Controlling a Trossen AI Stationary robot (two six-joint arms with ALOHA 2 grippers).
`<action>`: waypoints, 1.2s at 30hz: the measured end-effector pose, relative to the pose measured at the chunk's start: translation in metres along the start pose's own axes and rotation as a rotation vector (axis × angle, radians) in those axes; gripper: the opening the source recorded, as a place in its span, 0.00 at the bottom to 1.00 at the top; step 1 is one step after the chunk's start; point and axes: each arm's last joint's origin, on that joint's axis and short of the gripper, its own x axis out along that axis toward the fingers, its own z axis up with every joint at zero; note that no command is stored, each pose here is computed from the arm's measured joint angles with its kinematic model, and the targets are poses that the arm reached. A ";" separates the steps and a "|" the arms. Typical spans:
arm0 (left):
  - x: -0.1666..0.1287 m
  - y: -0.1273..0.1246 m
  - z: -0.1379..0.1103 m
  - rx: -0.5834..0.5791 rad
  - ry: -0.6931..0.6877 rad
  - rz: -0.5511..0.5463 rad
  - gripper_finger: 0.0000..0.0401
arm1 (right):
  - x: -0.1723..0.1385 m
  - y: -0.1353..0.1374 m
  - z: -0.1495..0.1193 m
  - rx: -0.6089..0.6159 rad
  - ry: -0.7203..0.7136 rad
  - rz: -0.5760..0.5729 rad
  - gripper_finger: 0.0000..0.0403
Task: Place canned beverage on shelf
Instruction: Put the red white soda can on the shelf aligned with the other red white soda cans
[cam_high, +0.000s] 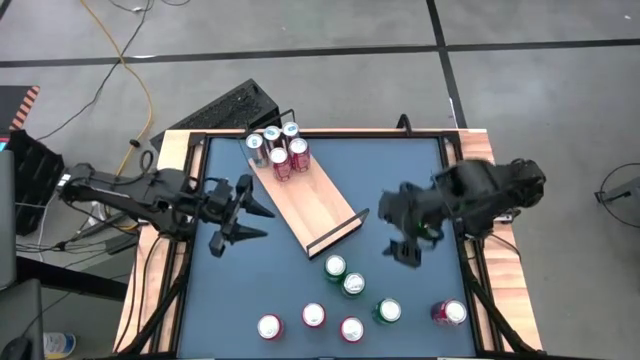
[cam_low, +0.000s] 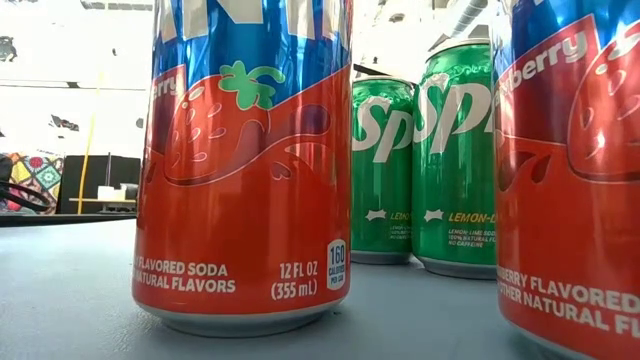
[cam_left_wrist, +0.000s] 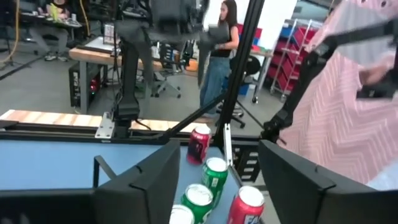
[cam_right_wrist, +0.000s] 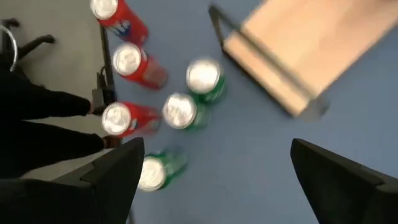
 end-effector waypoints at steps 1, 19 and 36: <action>0.000 -0.001 0.001 -0.015 -0.006 0.004 0.53 | 0.006 0.005 -0.005 0.043 0.027 -0.011 0.96; 0.000 -0.001 0.002 -0.080 -0.006 0.063 0.57 | 0.048 0.085 -0.134 0.489 0.429 -0.152 0.96; -0.001 0.003 0.003 -0.082 -0.045 0.195 0.57 | 0.045 0.087 -0.197 0.368 0.394 -0.241 0.96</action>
